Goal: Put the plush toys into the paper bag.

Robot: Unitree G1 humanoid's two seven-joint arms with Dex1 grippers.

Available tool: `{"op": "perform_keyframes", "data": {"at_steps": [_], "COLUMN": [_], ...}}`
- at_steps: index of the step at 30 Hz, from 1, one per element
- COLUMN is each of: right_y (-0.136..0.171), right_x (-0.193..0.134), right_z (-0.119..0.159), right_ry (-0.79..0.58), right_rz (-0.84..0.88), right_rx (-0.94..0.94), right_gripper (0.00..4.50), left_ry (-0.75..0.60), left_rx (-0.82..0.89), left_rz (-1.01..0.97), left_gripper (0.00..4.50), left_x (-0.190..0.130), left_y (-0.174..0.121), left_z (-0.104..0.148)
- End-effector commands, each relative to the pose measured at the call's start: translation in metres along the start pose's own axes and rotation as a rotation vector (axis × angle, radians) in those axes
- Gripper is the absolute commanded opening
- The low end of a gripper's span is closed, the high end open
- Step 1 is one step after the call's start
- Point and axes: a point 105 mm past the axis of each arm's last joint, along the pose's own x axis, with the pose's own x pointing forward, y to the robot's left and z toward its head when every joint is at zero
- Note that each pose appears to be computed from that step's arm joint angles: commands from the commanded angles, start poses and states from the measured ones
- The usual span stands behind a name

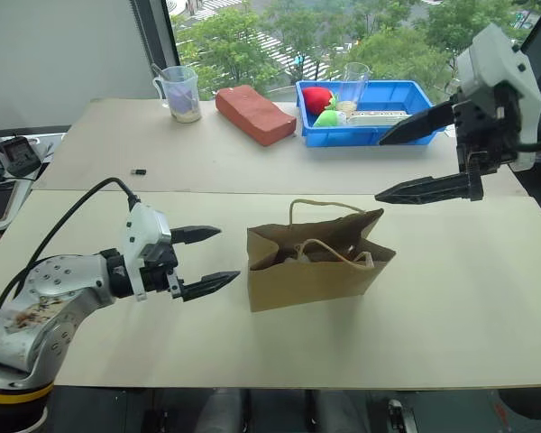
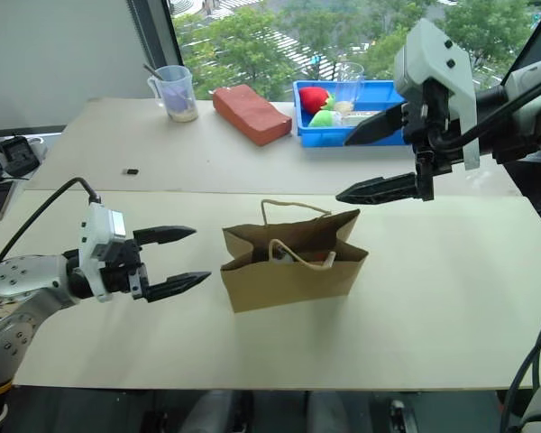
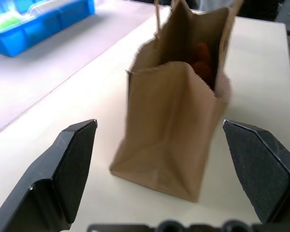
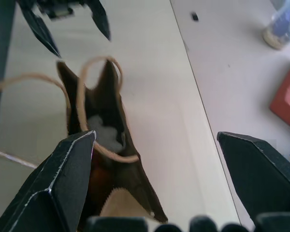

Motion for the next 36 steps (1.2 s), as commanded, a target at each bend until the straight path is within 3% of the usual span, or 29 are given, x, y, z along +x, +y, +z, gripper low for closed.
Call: {"op": "perform_keyframes", "data": {"at_steps": [1,17,36], "right_y": [0.010,0.020,0.025], "right_x": [-0.007,0.001,0.006], "right_z": [0.017,0.018,0.032], "right_ry": [-0.037,-0.034,-0.041], "right_rz": [0.023,0.060,0.081], "right_rx": [-0.030,-0.027,-0.045], "right_gripper": [4.50,4.50,4.50], "left_ry": [-0.045,-0.033,-0.079], "left_rx": [0.014,0.027,0.092], "left_rz": [-0.028,-0.154,-0.071], "left_gripper": [4.44,4.44,4.44], "left_x": [0.013,0.000,0.030], "left_y": [-0.007,-0.015,-0.004], "left_z": [0.003,0.010,-0.009]}}
